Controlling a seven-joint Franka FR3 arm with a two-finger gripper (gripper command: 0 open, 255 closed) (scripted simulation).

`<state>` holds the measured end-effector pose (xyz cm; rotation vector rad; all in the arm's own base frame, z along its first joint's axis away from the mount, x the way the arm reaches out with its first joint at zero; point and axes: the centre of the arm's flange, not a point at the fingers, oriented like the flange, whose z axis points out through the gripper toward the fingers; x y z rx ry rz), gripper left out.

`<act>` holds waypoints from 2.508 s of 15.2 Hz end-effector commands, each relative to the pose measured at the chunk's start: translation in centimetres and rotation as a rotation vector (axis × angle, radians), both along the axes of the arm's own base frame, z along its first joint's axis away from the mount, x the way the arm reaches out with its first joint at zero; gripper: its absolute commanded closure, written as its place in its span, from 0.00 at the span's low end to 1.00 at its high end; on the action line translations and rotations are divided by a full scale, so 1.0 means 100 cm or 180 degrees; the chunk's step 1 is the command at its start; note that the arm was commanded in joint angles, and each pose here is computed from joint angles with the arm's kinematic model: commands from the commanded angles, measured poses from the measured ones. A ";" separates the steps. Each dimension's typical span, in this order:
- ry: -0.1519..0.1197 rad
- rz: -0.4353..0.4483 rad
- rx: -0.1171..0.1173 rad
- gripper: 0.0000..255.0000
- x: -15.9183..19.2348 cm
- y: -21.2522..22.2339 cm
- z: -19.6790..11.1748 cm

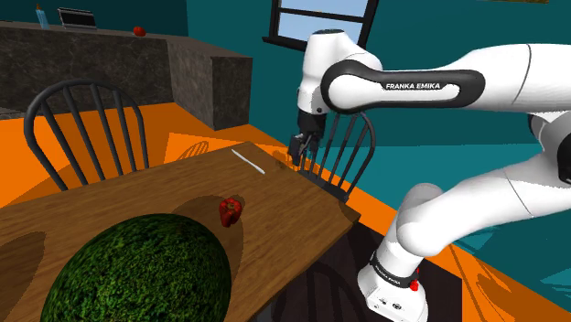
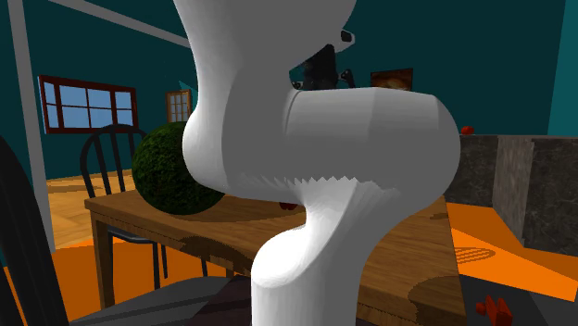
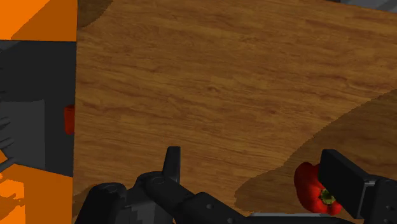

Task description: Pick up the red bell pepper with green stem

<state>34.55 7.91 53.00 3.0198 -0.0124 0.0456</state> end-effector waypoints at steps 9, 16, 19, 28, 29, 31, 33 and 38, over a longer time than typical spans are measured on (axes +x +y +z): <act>-0.0181 -0.0196 0.0116 0.00 0.071 0.064 -0.080; -0.0302 -0.0330 0.0194 0.00 0.126 0.107 -0.132; -0.0353 -0.0388 0.0228 0.00 0.150 0.126 -0.154; -0.0380 -0.0418 0.0245 0.00 0.163 0.135 -0.202; -0.0380 -0.0418 0.0245 0.00 0.163 0.135 -0.205; -0.0380 -0.0417 0.0246 1.00 0.163 0.133 -0.205; -0.0380 -0.0417 0.0246 1.00 0.163 0.134 -0.204; -0.0380 -0.0418 0.0246 1.00 0.163 0.133 -0.205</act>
